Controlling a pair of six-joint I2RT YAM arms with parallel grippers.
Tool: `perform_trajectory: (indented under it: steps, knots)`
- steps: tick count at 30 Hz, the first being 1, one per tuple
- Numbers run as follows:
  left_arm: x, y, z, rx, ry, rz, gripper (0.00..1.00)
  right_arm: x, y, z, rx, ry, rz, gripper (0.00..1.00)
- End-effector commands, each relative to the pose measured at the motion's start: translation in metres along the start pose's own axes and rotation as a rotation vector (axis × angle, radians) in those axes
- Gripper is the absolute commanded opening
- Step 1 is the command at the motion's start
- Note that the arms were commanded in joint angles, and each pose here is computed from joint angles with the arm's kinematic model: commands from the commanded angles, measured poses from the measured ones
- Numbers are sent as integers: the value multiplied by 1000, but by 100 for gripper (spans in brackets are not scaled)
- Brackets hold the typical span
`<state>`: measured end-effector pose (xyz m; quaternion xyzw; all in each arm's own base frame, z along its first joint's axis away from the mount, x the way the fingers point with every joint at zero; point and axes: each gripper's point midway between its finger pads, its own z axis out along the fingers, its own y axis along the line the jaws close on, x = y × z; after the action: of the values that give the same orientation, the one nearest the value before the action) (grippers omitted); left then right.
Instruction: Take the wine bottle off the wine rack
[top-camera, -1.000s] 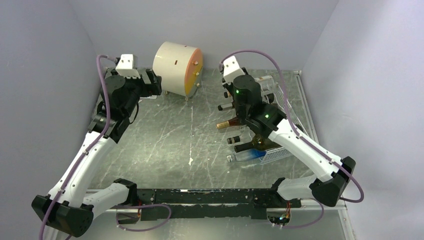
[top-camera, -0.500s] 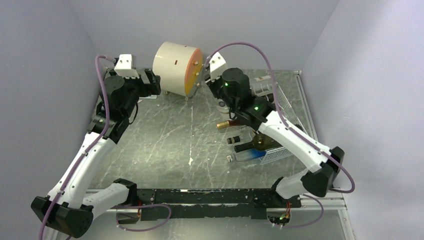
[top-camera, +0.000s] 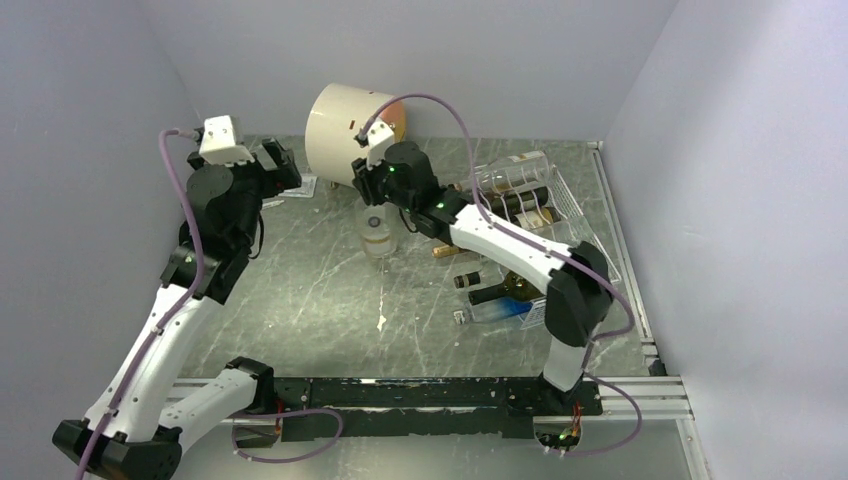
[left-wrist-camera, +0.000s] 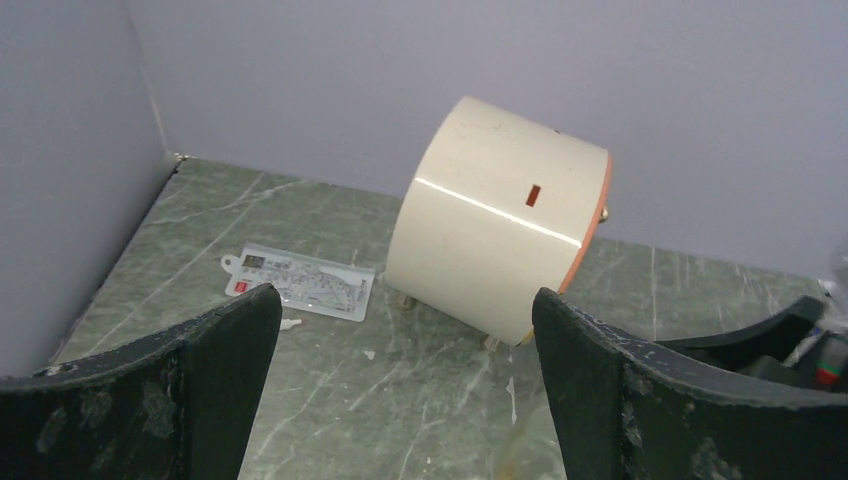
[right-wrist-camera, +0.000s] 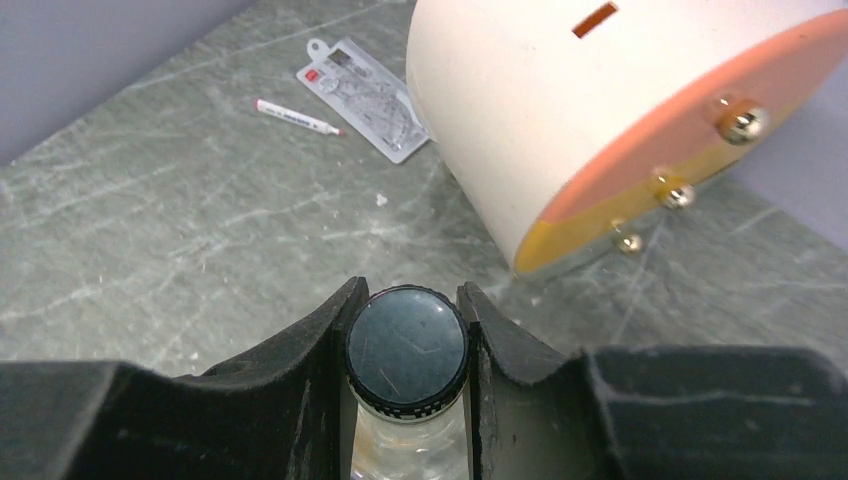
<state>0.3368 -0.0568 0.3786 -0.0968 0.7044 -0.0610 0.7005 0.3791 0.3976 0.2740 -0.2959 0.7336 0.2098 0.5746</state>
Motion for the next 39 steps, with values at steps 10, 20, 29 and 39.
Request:
perform_trajectory:
  steps: [10, 20, 29, 39]
  knots:
    - [-16, 21, -12, -93, -94, -56, 99, -120, 19, 57, -25, -438, 32, 0]
    - [-13, 22, -11, -99, -94, -52, 99, -93, 24, 108, -8, -410, -35, 0]
    - [-19, 20, -17, -75, -121, -56, 99, -85, 28, 113, -13, -375, -53, 61]
    - [-22, 24, -19, -89, -135, -54, 99, -115, 19, 60, 1, -326, -67, 92]
